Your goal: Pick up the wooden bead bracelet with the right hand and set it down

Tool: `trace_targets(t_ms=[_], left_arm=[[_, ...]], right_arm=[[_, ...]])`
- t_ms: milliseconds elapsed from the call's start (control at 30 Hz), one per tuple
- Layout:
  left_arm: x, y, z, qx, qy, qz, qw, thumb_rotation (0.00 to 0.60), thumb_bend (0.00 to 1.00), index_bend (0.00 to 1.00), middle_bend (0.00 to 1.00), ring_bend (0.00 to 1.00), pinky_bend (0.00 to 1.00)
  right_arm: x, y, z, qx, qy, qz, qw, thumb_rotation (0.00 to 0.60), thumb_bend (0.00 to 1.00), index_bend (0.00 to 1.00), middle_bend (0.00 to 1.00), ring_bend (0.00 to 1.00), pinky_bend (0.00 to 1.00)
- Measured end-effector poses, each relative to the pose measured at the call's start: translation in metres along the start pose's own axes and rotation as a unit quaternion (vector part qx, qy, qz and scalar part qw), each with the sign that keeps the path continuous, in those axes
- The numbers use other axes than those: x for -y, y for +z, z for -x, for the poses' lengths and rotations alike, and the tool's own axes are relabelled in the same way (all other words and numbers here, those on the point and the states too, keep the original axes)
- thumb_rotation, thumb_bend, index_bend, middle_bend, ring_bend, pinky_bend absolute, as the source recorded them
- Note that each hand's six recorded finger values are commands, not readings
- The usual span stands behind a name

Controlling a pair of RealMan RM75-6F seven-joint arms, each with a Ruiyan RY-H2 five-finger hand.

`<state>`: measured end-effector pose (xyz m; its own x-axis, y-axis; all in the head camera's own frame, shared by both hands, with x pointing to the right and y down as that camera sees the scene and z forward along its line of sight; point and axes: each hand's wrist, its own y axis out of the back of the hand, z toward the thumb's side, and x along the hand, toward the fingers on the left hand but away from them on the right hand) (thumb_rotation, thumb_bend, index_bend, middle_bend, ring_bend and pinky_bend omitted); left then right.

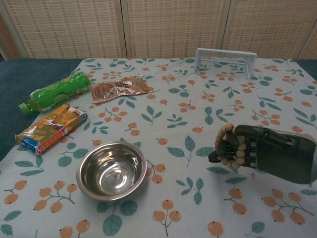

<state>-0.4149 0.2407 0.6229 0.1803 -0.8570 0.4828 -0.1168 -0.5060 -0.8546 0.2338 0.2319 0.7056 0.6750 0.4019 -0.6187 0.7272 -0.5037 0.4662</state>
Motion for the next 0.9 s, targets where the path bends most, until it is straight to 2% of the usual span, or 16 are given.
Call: trace_targets(t_ms=[167,567,667,767,867,900], left_arm=[[-0.001,0.000,0.000,0.000,0.001,0.001,1.0000,0.600,0.44,0.00,0.00,0.00,0.10],[0.000,0.000,0.000,-0.001,-0.001,0.000,1.0000,0.600,0.44,0.00,0.00,0.00,0.10],[0.000,0.000,0.000,0.000,-0.001,-0.001,1.0000,0.600,0.44,0.00,0.00,0.00,0.10],[0.001,0.002,0.000,0.002,-0.002,-0.002,1.0000,0.600,0.44,0.00,0.00,0.00,0.10],[0.001,0.002,0.001,0.001,-0.001,-0.001,1.0000,0.600,0.44,0.00,0.00,0.00,0.10],[0.000,0.002,0.001,0.001,0.000,-0.001,1.0000,0.600,0.44,0.00,0.00,0.00,0.10]], right_arm=[[-0.004,0.005,0.000,-0.002,-0.006,-0.020,0.9998,0.595,1.00,0.58,0.49,0.21,0.14],[-0.024,0.014,0.000,-0.011,-0.046,-0.086,0.9952,0.600,1.00,0.58,0.49,0.20,0.14],[-0.032,0.020,0.002,-0.019,-0.061,-0.130,0.9894,0.600,1.00,0.58,0.49,0.20,0.14],[-0.041,0.029,0.009,-0.030,-0.083,-0.217,0.9723,0.600,1.00,0.58,0.49,0.20,0.14],[-0.050,0.037,0.018,-0.032,-0.108,-0.330,0.9375,0.600,1.00,0.58,0.49,0.20,0.14],[-0.054,0.040,0.022,-0.029,-0.118,-0.376,0.9184,0.600,1.00,0.58,0.49,0.20,0.14]])
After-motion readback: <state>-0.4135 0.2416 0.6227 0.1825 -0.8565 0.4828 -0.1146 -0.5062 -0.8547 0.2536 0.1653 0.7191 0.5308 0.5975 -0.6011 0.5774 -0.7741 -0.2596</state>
